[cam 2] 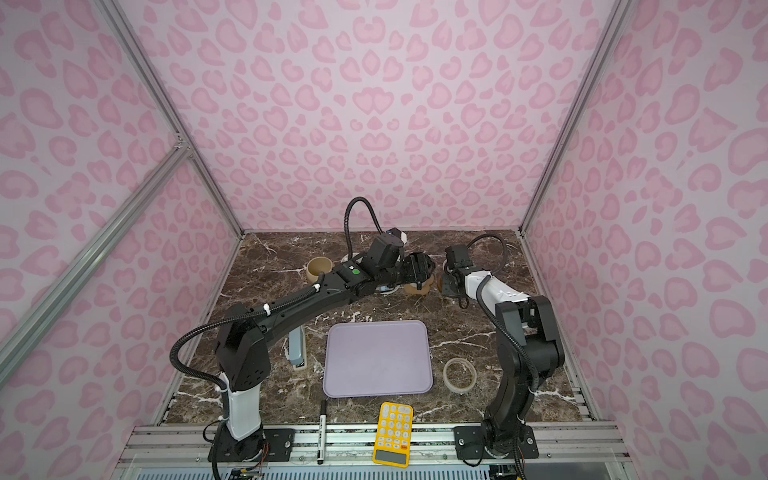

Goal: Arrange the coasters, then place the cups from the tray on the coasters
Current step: 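Lower the lavender mug onto the round wooden coaster and open the right gripper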

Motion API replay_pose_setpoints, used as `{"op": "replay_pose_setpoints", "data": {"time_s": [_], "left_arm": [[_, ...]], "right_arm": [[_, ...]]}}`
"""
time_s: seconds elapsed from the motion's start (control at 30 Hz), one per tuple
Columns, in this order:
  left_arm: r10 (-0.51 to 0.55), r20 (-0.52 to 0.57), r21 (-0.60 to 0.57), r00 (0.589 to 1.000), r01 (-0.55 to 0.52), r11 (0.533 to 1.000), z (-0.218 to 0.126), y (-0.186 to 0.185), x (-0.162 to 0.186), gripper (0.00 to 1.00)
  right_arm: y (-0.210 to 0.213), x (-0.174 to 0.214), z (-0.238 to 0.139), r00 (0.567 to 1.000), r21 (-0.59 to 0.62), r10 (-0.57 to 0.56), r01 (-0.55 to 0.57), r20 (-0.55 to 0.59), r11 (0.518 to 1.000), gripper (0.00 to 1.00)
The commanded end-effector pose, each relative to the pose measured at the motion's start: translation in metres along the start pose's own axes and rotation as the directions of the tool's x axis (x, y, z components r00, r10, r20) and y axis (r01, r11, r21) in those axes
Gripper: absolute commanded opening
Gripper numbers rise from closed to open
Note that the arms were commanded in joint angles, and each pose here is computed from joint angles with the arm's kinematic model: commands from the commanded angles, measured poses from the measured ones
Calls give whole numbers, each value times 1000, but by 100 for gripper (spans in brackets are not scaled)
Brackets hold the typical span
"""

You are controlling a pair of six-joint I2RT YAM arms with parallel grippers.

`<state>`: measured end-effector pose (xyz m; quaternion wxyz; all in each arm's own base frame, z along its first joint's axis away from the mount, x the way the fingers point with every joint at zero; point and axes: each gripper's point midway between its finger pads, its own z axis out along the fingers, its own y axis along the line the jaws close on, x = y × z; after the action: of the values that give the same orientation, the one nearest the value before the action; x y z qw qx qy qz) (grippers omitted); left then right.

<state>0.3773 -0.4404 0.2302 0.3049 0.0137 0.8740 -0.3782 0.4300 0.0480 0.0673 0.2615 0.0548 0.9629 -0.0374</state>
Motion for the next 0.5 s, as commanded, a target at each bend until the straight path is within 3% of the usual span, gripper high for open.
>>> {"op": "replay_pose_setpoints", "data": {"time_s": [0.0, 0.3, 0.4, 0.47], "left_arm": [[3, 33, 18, 999, -4, 1000, -6, -6, -9, 97], [9, 42, 17, 999, -9, 1000, -14, -6, -9, 97], [19, 90, 20, 996, -21, 1000, -27, -5, -15, 97], [46, 133, 26, 990, -50, 998, -42, -4, -18, 97]], "right_arm": [[-3, 19, 6, 997, 14, -18, 19, -76, 1000, 15], [-4, 12, -5, 999, 12, -14, 14, -39, 1000, 38], [0, 5, -17, 1000, 2, -19, 19, 1, 1000, 54], [4, 0, -33, 999, 11, -28, 27, 41, 1000, 58]]}}
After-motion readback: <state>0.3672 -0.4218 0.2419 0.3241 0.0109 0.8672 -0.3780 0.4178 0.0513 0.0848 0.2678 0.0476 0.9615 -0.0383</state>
